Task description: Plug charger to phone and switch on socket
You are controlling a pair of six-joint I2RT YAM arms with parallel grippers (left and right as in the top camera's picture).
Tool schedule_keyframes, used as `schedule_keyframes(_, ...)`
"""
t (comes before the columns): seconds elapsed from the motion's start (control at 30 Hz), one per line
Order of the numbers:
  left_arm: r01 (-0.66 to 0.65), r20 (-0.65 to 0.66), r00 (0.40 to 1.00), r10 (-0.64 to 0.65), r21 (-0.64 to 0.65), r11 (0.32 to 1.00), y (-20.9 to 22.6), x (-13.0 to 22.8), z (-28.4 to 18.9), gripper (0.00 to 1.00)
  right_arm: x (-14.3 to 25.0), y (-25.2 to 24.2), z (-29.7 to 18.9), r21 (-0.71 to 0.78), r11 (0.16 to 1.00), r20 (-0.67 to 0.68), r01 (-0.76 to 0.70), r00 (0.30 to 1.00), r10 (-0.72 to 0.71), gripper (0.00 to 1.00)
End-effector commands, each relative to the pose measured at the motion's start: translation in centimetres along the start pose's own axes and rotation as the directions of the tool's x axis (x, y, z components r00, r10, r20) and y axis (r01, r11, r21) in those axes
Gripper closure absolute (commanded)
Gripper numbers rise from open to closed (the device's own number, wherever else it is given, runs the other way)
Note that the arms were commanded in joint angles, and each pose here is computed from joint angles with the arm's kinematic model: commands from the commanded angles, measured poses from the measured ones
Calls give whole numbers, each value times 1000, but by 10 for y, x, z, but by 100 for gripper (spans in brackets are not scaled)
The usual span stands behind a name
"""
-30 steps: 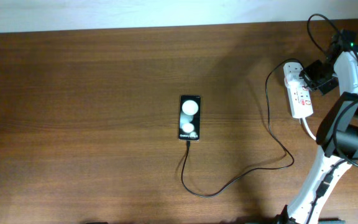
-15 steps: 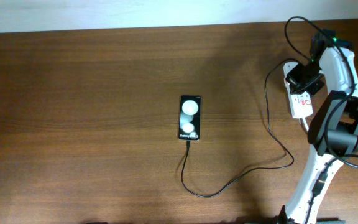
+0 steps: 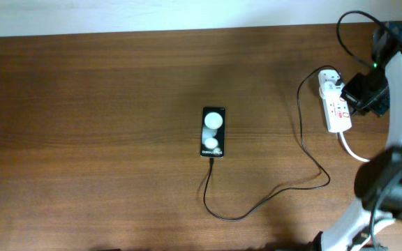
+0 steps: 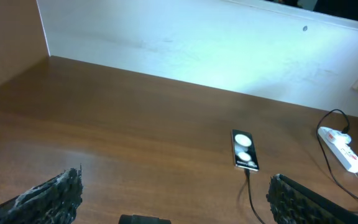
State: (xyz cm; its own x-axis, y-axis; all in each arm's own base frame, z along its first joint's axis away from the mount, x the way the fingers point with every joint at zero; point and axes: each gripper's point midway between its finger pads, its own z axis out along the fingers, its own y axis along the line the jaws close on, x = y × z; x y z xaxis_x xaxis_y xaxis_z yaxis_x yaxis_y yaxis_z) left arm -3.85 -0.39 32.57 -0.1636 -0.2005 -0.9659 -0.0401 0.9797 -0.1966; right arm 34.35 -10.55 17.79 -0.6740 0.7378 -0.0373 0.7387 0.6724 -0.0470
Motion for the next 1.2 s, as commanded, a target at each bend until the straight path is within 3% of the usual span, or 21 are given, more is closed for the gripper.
schedule_keyframes(0.0,-10,8,1000,10,0,1000,1,1,-3,1,37,-1,-50,-69,996,117,63,992,-54,96)
schedule_keyframes(0.23,-10,-26,1000,9,-8,1000,3,10,-3,1,100,-49,-117,-173,978,334,113,941,-50,96)
schedule_keyframes(0.37,-10,47,999,10,-6,1000,1,-11,6,1,126,-71,-129,-177,970,391,168,916,-87,96)
schedule_keyframes(0.63,-10,10,1000,10,-13,1000,4,-8,128,1,149,-92,-133,-155,971,392,183,914,-109,96)
schedule_keyframes(0.73,-10,-18,1000,10,-26,1000,11,21,193,1,153,-94,-136,-158,967,410,200,904,-120,96)
schedule_keyframes(0.9,-11,-91,996,7,-39,999,26,88,260,1,160,-101,-144,-178,963,447,204,888,-105,96)
schedule_keyframes(1.17,-10,107,994,10,-2,1000,27,91,299,1,178,-114,-155,-218,951,518,221,852,-79,96)
